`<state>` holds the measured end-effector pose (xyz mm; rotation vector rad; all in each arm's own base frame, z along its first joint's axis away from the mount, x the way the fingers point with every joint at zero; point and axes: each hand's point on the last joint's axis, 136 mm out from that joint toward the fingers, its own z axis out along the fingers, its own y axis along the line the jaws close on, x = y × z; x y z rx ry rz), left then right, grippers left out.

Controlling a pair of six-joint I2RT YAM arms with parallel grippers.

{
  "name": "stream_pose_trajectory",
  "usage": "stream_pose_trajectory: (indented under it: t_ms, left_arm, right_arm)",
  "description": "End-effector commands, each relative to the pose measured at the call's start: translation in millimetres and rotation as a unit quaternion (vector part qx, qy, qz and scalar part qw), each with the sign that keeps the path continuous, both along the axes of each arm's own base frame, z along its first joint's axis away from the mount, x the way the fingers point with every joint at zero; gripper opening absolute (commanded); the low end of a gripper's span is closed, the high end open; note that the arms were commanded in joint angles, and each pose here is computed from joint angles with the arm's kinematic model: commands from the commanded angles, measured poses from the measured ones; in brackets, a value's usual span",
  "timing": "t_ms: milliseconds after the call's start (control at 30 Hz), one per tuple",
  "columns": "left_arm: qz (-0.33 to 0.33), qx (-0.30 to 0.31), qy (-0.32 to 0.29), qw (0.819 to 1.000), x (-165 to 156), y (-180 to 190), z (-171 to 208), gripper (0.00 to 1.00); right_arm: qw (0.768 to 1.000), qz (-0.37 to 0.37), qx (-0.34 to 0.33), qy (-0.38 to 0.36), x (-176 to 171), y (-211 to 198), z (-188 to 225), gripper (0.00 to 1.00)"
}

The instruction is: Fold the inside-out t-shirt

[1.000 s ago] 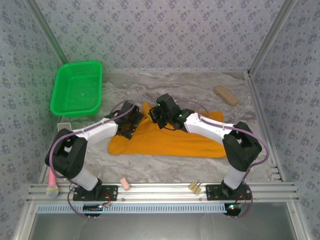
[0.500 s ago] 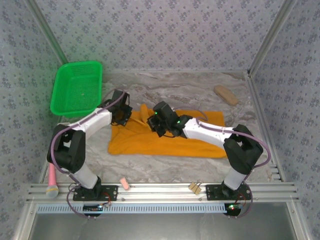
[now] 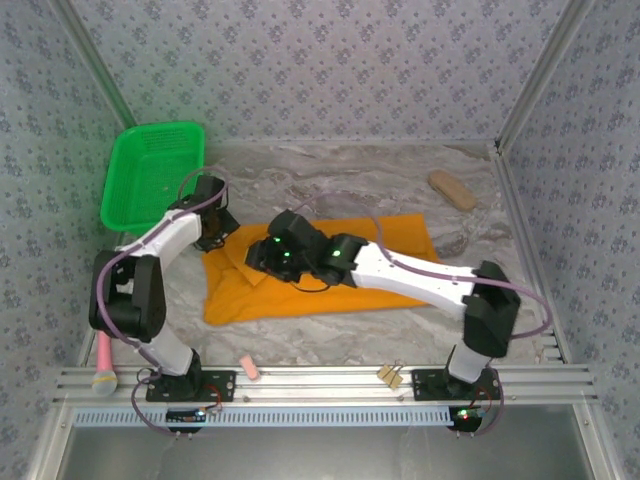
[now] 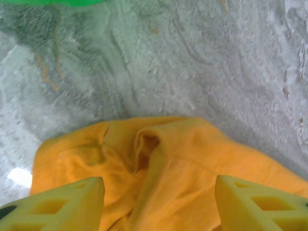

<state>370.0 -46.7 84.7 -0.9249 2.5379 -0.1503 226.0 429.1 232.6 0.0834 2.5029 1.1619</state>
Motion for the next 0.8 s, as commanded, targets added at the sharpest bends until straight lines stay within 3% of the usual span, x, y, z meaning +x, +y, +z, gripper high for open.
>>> stream_pose_trajectory:
  t_ms: [0, 100, 167, 333, 467, 533, 667, 767]
  left_arm:
    - [-0.028, -0.019, 0.005, 0.999, -27, -5, 24, 0.64]
    - [-0.031, -0.019, 0.032, 0.999, -65, -3, 29, 0.65]
    - [-0.034, -0.022, 0.043, 0.998, -92, -4, 26, 0.64]
    - [-0.006, -0.092, 0.078, 0.993, -145, -28, -10, 0.64]
    - [-0.008, -0.143, 0.023, 0.989, -129, -50, -11, 0.74]
    - [-0.022, -0.137, 0.009, 0.990, -119, -56, -3, 0.78]
    - [-0.032, -0.122, 0.001, 0.992, -103, -59, -4, 0.76]
    - [-0.054, -0.127, 0.006, 0.990, -95, -67, -10, 0.71]
  right_arm:
    - [0.962, 0.010, -0.135, -0.237, 37, -59, 17, 0.44]
    - [0.920, 0.113, -0.197, -0.320, 58, -66, -19, 0.44]
    - [0.905, 0.174, -0.229, -0.314, 75, -69, -44, 0.45]
    - [0.946, 0.183, -0.179, -0.201, 120, -59, -74, 0.46]
    - [0.955, 0.172, -0.174, -0.165, 139, -45, -101, 0.46]
    - [0.960, 0.175, -0.165, -0.144, 144, -36, -108, 0.46]
    - [0.964, 0.183, -0.145, -0.127, 148, -17, -120, 0.46]
    - [0.964, 0.146, -0.200, -0.098, 161, -25, -142, 0.48]
